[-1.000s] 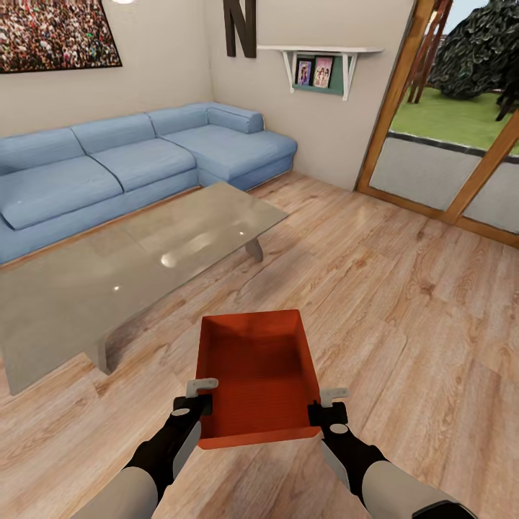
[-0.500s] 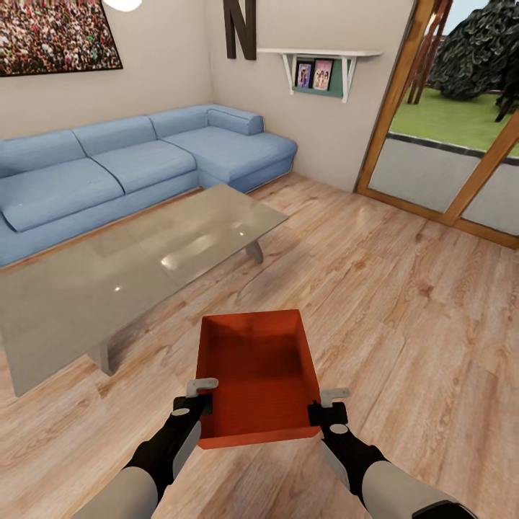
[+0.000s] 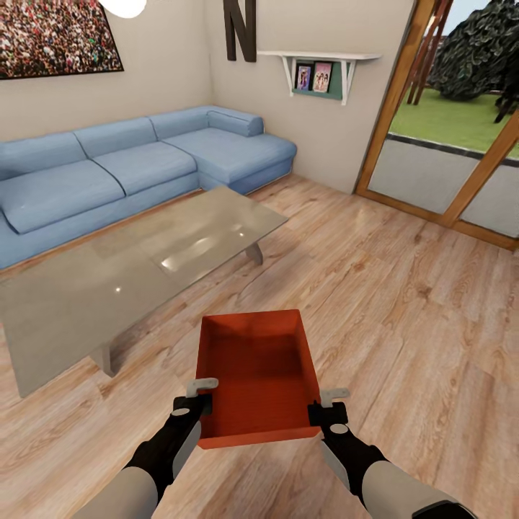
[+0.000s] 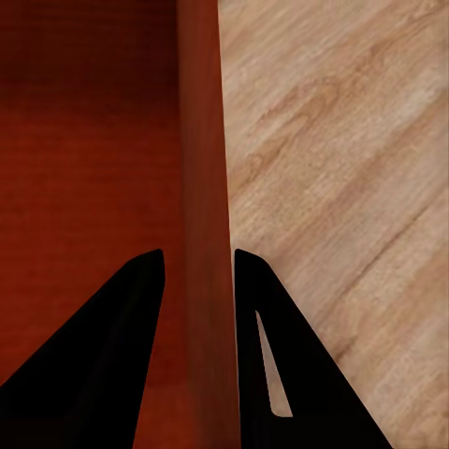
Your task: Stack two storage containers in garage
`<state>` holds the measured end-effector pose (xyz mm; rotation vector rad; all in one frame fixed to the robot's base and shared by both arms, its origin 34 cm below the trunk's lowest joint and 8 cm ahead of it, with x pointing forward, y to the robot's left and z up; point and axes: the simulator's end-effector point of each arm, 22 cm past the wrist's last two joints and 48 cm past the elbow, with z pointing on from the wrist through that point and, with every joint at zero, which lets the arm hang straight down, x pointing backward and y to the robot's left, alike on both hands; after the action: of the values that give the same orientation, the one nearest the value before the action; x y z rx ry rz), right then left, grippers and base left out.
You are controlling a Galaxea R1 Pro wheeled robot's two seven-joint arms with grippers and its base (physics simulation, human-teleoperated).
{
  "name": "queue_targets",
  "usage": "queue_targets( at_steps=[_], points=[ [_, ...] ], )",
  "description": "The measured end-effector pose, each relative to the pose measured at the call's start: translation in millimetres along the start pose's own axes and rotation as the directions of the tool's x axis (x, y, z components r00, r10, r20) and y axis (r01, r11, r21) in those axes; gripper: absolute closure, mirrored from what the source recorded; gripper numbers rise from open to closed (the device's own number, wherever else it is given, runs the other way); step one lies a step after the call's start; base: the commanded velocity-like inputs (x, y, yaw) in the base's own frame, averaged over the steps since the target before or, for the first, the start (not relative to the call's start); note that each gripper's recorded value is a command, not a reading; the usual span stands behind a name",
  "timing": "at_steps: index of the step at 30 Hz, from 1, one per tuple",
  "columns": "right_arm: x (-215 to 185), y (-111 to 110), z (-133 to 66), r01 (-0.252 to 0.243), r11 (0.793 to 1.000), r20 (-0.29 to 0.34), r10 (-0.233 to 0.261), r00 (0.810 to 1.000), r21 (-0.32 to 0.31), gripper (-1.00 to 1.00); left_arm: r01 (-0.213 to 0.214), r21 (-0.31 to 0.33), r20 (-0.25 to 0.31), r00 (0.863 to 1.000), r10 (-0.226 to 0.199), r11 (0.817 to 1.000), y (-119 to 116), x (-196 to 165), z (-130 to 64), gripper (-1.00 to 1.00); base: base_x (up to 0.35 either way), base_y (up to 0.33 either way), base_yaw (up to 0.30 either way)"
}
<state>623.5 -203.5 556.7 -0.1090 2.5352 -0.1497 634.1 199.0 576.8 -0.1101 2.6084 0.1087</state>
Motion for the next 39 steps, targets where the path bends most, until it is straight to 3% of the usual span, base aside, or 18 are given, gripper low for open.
queue_targets(
  at_steps=[19,39],
  points=[
    [-26.3,-5.2,-27.3,-0.01,1.0,0.032,0.01,0.999,0.005,1.0,-0.003,0.002,0.033,0.999,0.003,1.0,1.4,-26.5,-29.8,1.0,0.0,0.0,-0.126],
    [-40.5,-7.5,-32.7,-0.01,1.0,0.058,0.01,0.998,0.008,1.0,0.001,-0.001,0.06,0.998,-0.001,1.0,1.2,-40.0,-37.3,1.0,0.0,0.0,-0.042]
  ],
)
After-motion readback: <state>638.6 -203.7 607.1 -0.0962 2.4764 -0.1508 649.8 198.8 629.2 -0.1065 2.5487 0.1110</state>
